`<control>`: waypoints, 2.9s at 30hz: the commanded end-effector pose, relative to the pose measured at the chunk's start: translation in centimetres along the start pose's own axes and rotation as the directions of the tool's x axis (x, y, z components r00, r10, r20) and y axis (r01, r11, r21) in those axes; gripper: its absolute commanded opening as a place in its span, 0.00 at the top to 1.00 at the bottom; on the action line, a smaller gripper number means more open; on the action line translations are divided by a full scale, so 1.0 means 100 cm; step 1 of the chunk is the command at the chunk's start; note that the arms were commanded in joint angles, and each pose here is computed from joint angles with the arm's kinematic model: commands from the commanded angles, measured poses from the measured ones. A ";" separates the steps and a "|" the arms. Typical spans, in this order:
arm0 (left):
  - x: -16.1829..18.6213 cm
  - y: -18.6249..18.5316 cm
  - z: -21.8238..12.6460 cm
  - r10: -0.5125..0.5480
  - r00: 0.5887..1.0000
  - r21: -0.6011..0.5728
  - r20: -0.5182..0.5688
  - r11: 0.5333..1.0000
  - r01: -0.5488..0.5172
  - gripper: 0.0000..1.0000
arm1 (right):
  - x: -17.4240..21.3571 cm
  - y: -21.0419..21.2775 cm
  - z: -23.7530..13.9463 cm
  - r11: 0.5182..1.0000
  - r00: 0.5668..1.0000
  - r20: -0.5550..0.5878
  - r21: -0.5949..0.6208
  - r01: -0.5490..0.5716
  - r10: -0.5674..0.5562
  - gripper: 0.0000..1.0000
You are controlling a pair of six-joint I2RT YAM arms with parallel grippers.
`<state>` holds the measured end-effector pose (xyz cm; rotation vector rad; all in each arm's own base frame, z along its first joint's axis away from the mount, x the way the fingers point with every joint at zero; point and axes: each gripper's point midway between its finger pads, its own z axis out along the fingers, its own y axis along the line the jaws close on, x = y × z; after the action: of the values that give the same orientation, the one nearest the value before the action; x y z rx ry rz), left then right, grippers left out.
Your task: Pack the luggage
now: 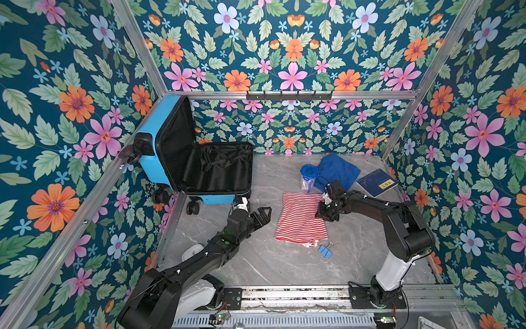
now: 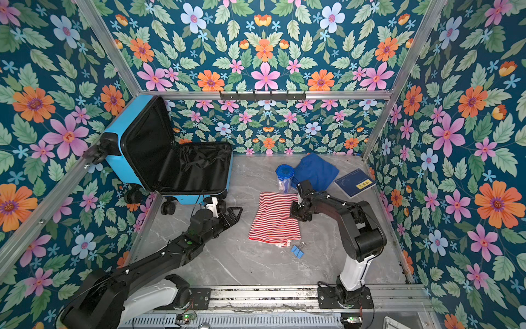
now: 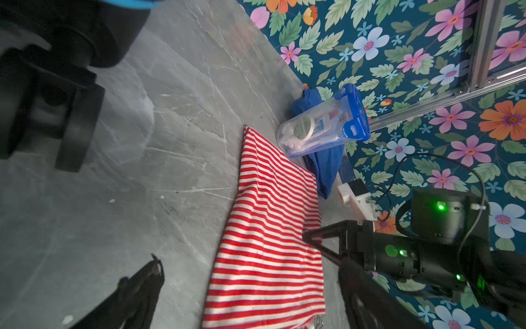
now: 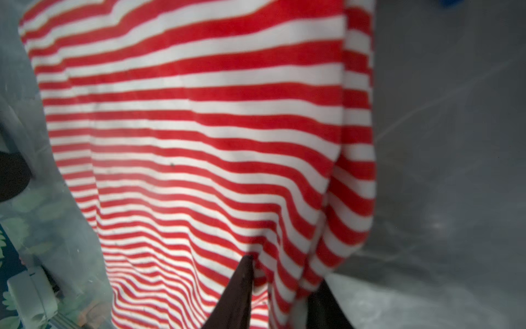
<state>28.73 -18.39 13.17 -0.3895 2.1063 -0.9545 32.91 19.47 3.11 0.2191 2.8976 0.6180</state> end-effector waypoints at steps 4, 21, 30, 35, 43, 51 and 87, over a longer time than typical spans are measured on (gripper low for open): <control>-0.004 0.027 -0.014 0.010 1.000 -0.085 -0.011 0.996 -0.011 0.00 | 0.032 0.036 0.013 0.999 0.999 -0.036 0.027 0.028 -0.027 0.75; -0.004 0.050 -0.003 -0.047 0.995 -0.102 -0.090 0.994 0.038 0.05 | 0.050 0.062 -0.027 0.992 0.992 0.035 0.044 0.117 -0.118 0.08; 0.004 0.056 0.012 -0.062 0.990 -0.098 -0.127 0.994 0.050 0.10 | 0.039 0.042 -0.036 0.996 0.995 0.053 0.049 0.079 -0.081 0.13; 0.010 0.061 0.018 -0.059 0.987 -0.107 -0.152 0.993 0.042 0.13 | 0.032 0.026 -0.033 0.999 0.998 0.053 0.042 0.027 -0.029 0.16; 0.019 0.068 0.034 -0.023 0.978 -0.121 -0.207 0.993 -0.003 0.24 | 0.024 0.025 -0.006 1.000 1.000 0.011 -0.008 -0.016 0.016 0.29; 0.049 0.064 0.044 0.005 0.954 -0.107 -0.299 0.994 -0.039 0.61 | 0.015 0.035 0.015 0.999 1.000 -0.018 -0.033 -0.022 0.022 0.48; 0.018 -0.012 -0.060 0.269 0.963 -0.118 -0.020 0.956 -0.269 0.30 | 0.044 0.085 -0.064 0.995 0.994 0.068 -0.047 0.089 -0.085 0.20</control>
<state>20.66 -17.44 14.60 -0.2164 2.2043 -0.8262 30.25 25.90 11.89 0.0860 2.7816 0.6865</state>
